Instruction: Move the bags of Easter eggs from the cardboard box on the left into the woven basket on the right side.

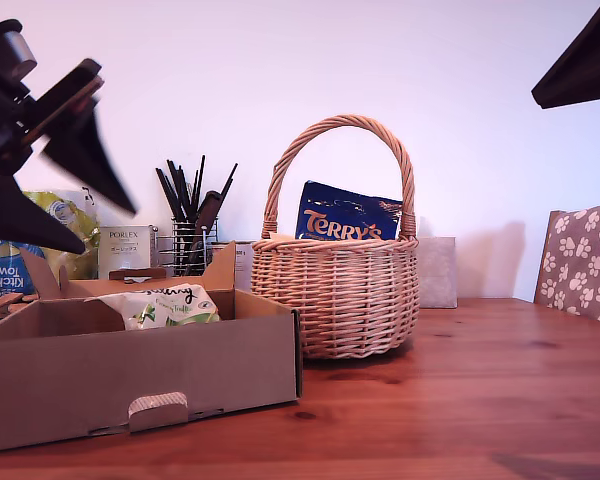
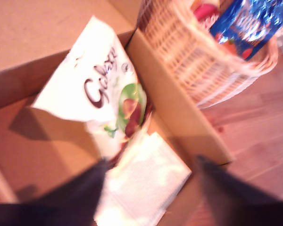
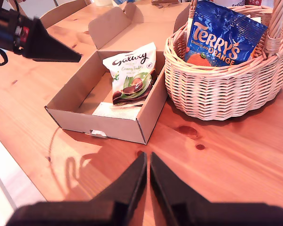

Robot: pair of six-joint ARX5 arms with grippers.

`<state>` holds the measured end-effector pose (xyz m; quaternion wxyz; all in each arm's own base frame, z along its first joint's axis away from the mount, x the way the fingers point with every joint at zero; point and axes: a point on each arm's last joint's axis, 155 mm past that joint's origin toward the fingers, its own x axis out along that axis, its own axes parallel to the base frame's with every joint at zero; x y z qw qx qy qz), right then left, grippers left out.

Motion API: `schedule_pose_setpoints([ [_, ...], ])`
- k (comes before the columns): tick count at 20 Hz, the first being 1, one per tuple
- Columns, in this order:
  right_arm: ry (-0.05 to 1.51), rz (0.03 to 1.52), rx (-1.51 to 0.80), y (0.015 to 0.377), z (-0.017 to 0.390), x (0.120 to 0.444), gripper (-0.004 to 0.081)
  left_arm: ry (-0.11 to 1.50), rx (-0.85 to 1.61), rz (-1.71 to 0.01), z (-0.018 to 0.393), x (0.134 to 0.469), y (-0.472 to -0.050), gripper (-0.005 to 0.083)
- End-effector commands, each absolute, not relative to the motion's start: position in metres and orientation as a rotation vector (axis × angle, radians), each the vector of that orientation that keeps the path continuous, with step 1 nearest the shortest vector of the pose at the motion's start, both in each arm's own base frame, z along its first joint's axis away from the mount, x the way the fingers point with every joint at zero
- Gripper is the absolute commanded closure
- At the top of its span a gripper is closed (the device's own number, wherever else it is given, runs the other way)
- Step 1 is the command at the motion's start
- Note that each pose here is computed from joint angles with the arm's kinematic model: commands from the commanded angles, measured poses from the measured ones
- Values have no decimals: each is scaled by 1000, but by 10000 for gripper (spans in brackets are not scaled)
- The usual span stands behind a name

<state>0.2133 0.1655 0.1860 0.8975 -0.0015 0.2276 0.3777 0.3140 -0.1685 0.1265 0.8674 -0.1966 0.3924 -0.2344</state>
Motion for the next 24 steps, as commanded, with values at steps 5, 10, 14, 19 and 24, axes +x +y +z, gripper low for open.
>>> schedule_pose_setpoints([
  [5, 453, 781, 9, 166, 193, 216, 783, 782, -510, -410, 141, 330, -165, -17],
  [10, 447, 784, 13, 167, 194, 216, 783, 801, -555, -269, 144, 345, -153, -17],
  [14, 445, 787, 19, 168, 195, 216, 783, 898, -519, -208, 118, 354, -158, -17],
  [19, 445, 791, 23, 169, 196, 215, 783, 1008, -487, -128, 83, 365, -167, -7],
  [24, 443, 789, 33, 169, 197, 216, 783, 1054, -445, -86, 58, 383, -176, -7],
])
